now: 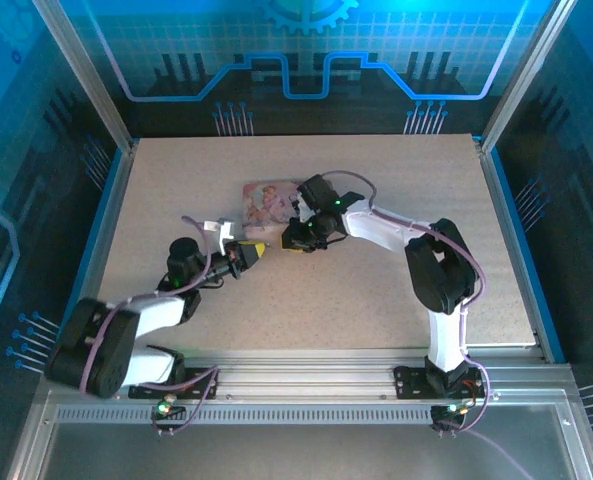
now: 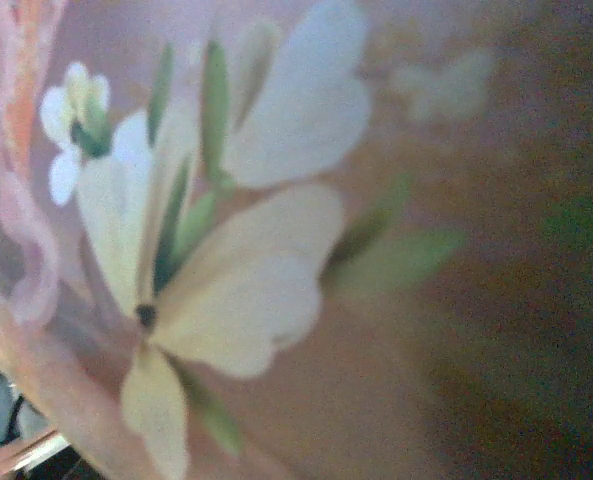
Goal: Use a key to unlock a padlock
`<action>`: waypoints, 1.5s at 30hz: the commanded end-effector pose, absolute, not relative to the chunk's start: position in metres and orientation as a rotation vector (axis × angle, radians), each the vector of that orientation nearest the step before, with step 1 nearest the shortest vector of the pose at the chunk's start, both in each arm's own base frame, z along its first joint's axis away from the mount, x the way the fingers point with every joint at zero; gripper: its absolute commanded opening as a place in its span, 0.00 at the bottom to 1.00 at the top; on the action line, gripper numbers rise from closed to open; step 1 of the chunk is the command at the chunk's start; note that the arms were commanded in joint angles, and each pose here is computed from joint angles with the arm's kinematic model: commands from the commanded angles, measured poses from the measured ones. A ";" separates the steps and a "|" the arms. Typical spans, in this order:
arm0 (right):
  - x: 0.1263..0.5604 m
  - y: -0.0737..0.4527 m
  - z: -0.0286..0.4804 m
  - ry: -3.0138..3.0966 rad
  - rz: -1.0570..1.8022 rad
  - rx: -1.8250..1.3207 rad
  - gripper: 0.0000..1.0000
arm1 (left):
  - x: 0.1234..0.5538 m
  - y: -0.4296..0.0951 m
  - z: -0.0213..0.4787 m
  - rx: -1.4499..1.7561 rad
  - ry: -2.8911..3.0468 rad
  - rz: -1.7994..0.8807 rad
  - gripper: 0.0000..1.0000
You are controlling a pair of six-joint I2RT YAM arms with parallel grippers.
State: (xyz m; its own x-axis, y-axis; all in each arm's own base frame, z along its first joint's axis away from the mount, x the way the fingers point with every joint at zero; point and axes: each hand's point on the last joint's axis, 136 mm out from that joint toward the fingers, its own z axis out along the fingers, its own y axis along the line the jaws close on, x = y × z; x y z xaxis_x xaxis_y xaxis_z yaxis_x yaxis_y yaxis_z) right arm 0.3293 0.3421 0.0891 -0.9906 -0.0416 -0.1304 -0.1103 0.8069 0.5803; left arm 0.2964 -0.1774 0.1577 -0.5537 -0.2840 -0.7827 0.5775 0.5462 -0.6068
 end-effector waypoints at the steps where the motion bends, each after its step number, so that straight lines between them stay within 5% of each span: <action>1: 0.325 0.344 0.079 2.882 0.849 -0.118 0.16 | 0.286 -0.166 0.141 0.257 1.973 -1.018 0.00; 7: 0.320 0.343 0.094 2.812 0.872 -0.116 0.49 | 0.277 -0.158 0.163 0.214 1.990 -0.983 0.00; 10: 0.315 0.339 0.106 2.773 0.891 -0.124 0.57 | 0.274 -0.157 0.178 0.197 1.993 -0.989 0.00; 29: 0.270 0.354 0.282 1.959 1.516 -0.349 0.45 | 0.263 -0.179 0.291 0.100 1.863 -1.362 0.00; 45: 0.248 0.373 0.302 1.903 1.630 -0.449 0.48 | 0.263 -0.181 0.316 0.020 1.784 -1.503 0.00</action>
